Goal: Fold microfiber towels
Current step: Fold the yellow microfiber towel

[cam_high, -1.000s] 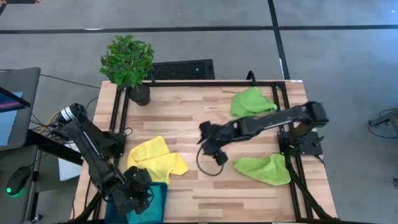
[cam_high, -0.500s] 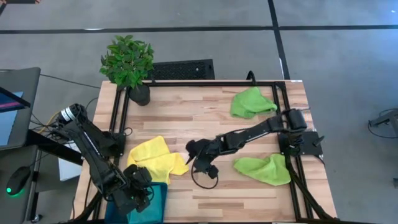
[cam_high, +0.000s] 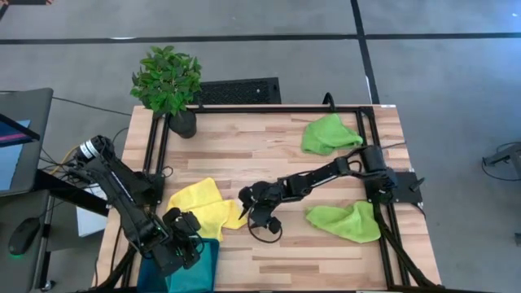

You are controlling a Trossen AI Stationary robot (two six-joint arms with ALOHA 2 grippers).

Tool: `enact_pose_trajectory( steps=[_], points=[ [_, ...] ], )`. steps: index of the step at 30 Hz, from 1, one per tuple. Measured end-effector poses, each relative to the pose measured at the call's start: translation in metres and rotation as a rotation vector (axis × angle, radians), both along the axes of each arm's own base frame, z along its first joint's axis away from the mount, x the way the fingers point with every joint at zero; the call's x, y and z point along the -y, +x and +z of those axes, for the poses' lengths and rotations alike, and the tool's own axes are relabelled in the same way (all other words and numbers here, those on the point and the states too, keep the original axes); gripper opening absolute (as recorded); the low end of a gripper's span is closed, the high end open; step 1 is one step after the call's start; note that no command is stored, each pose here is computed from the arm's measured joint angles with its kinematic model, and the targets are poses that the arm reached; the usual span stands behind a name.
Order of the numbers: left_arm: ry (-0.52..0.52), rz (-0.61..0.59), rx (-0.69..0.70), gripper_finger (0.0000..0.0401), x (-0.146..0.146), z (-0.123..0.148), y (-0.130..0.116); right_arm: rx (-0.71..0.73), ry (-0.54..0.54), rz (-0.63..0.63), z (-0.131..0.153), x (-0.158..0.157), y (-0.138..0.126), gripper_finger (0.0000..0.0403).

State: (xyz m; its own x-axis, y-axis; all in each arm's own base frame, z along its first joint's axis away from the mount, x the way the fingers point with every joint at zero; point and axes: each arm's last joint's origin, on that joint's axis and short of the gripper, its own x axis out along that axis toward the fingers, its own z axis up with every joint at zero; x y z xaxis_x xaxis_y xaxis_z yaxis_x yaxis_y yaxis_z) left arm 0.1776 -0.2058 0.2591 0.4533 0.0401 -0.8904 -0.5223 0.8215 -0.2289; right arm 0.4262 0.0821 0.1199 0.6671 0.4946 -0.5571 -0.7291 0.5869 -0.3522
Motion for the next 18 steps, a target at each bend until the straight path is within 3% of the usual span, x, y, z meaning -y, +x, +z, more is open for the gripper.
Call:
enact_pose_trajectory(
  steps=[10, 18],
  points=[
    [0.007, -0.007, -0.003, 0.0148, 0.0, 0.0, 0.0, -0.004, 0.004, -0.006, -0.001, 0.006, 0.001, 0.026],
    [0.006, -0.007, -0.003, 0.0148, 0.0, 0.0, 0.0, -0.058, 0.007, -0.022, -0.027, 0.007, 0.006, 0.026]
  ],
)
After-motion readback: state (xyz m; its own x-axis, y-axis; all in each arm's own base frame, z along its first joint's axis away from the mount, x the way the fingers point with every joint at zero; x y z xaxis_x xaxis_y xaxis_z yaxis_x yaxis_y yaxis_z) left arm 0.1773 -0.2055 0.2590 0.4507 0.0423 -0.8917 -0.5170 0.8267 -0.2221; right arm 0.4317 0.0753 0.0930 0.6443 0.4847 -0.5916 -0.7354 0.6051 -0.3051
